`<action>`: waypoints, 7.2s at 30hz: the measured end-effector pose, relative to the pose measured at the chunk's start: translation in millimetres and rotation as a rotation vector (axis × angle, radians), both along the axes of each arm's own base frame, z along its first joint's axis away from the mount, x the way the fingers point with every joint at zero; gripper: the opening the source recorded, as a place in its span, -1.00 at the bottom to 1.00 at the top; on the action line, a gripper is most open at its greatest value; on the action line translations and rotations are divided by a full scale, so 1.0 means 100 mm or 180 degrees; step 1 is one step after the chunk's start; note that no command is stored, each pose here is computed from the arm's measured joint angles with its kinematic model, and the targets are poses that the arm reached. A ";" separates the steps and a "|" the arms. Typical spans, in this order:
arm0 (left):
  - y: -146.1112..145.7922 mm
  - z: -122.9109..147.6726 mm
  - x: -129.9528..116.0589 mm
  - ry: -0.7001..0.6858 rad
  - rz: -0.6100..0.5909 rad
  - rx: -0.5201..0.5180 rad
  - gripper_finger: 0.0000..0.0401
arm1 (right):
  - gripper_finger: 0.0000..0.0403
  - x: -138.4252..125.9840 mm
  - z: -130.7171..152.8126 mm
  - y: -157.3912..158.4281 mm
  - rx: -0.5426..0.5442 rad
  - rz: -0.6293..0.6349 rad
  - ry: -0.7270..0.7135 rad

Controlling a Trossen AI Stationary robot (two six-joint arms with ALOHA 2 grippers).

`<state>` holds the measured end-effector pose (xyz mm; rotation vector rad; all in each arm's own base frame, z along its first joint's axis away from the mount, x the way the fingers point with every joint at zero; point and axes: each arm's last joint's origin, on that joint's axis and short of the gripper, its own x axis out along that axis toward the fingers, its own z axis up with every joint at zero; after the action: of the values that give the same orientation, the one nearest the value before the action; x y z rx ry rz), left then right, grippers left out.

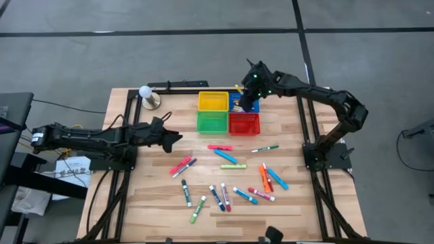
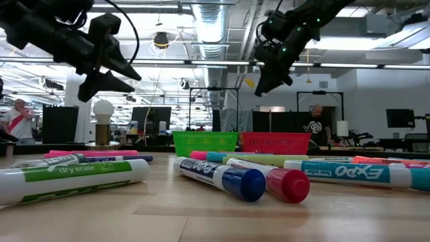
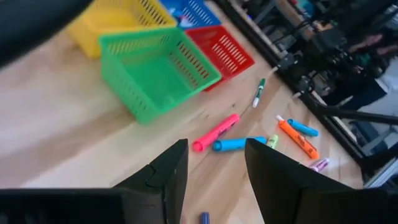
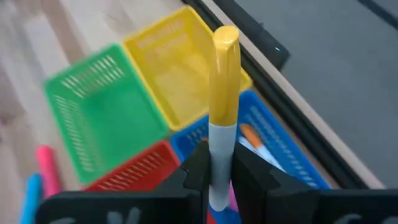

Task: Pick & Place Markers
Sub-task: Put the small yellow highlighter pen into the blue bin, then put the small green marker pen into the red bin

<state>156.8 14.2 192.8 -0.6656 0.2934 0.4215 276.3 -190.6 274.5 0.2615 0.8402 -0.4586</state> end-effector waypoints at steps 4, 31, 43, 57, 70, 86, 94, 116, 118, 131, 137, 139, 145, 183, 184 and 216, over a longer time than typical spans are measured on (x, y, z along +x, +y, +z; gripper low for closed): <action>0.03 0.02 0.01 0.0007 -0.0056 0.0252 -0.21 | -0.78 -0.05 -0.09 -0.03 -0.0025 0.0051 0.0309; 0.05 0.03 0.01 0.0071 -0.0140 0.0571 -0.21 | -0.77 0.43 -0.92 -0.42 0.0291 0.0462 0.1375; 0.05 0.04 0.01 0.0069 -0.0140 0.0572 -0.21 | -0.77 0.45 -1.02 -0.46 0.0280 0.0520 0.1691; 0.05 0.04 0.01 0.0069 -0.0141 0.0571 -0.21 | -0.76 0.43 -1.15 -0.50 0.0341 0.0510 0.1825; 0.05 0.04 0.01 0.0069 -0.0141 0.0571 -0.21 | -0.70 0.43 -1.15 -0.50 0.0336 0.0522 0.1826; 0.05 0.04 0.01 0.0070 -0.0140 0.0571 -0.21 | -0.33 0.36 -0.85 -0.43 0.0260 0.0506 0.1737; 0.05 0.04 0.01 0.0070 -0.0142 0.0571 -0.21 | -0.34 0.25 -0.28 -0.23 -0.0032 0.0500 0.1408; 0.05 0.05 0.02 -0.0016 -0.0099 0.0476 -0.21 | -0.36 -0.37 0.88 0.73 -0.0086 0.0644 0.0606; 0.05 0.05 0.02 -0.0053 -0.0063 0.0391 -0.21 | -0.36 -0.37 0.91 0.81 -0.0030 0.0727 0.0544; 0.04 0.06 0.02 -0.0193 -0.0111 0.0048 -0.21 | -0.37 -0.40 0.88 1.31 0.0091 0.1229 0.0309; 0.04 0.07 0.03 -0.0213 -0.0112 0.0049 -0.21 | -0.38 -0.50 0.46 1.44 0.0320 0.1130 0.0447; 0.04 0.07 0.03 -0.0226 -0.0112 0.0051 -0.21 | -0.38 -0.55 0.32 1.46 0.0402 0.1077 0.0527; 0.04 0.08 0.03 -0.0264 -0.0111 0.0054 -0.21 | -0.38 -0.66 -0.01 1.53 0.0550 0.1070 0.0845; 0.04 0.10 0.04 -0.0326 -0.0109 0.0060 -0.21 | -0.38 -0.35 -0.96 1.61 0.0421 0.1330 0.2154; 0.04 0.10 0.04 -0.0325 -0.0109 0.0060 -0.21 | -0.38 -0.35 -0.96 1.63 0.0410 0.1369 0.2165; 0.04 0.10 0.04 -0.0310 -0.0109 0.0059 -0.21 | -0.38 -0.38 -1.21 1.69 -0.0004 0.1737 0.2010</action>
<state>160.4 18.0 202.4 -0.6598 0.2081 0.3576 237.9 -21.7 153.1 -0.1319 1.4732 -0.0148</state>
